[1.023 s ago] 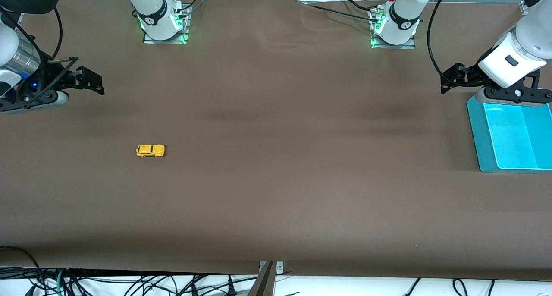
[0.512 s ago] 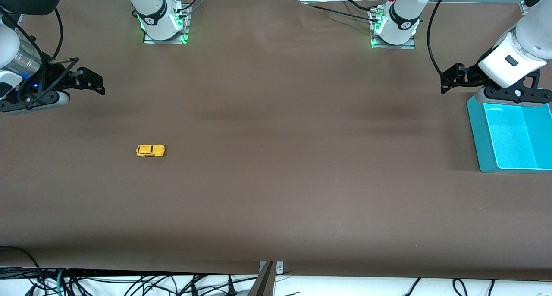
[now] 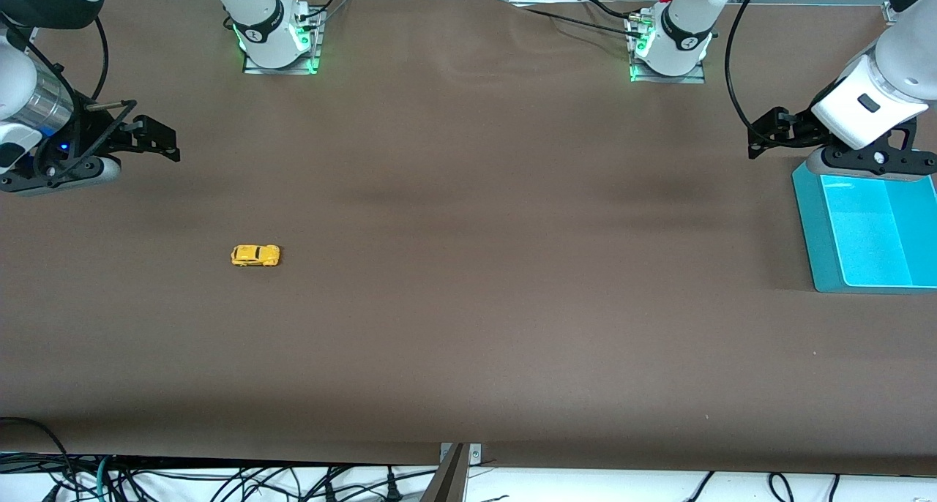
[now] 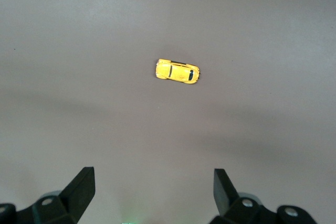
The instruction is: Wind and store yellow beetle car
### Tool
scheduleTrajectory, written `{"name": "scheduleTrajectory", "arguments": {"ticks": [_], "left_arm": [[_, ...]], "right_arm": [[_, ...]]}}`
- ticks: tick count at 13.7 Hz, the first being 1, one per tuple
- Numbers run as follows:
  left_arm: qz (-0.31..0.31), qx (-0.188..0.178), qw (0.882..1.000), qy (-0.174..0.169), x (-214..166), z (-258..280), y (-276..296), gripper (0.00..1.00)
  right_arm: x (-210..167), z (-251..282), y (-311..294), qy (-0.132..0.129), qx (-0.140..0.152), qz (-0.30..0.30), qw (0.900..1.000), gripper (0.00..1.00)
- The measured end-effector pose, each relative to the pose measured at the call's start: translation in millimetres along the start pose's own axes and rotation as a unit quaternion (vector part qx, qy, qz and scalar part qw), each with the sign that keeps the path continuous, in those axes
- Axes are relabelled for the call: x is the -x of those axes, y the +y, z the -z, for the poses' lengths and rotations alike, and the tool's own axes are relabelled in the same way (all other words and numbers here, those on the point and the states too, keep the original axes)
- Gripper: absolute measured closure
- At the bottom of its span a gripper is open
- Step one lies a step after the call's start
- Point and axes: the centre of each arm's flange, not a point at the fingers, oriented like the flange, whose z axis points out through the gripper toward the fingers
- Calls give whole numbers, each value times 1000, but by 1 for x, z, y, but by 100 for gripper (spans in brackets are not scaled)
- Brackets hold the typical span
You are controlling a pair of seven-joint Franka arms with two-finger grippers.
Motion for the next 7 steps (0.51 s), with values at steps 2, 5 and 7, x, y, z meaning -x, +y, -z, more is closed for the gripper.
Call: {"name": "scheduleTrajectory", "arguments": {"ticks": [2, 5, 7], "left_arm": [[0, 0, 1000, 0, 0, 0, 0, 0], [0, 0, 1000, 0, 0, 0, 0, 0], [0, 0, 1000, 0, 0, 0, 0, 0]], "right_arm": [[0, -1, 0, -1, 0, 0, 1000, 0], [0, -5, 0, -5, -1, 0, 1000, 0], [-1, -15, 1, -13, -2, 0, 1000, 0]]}}
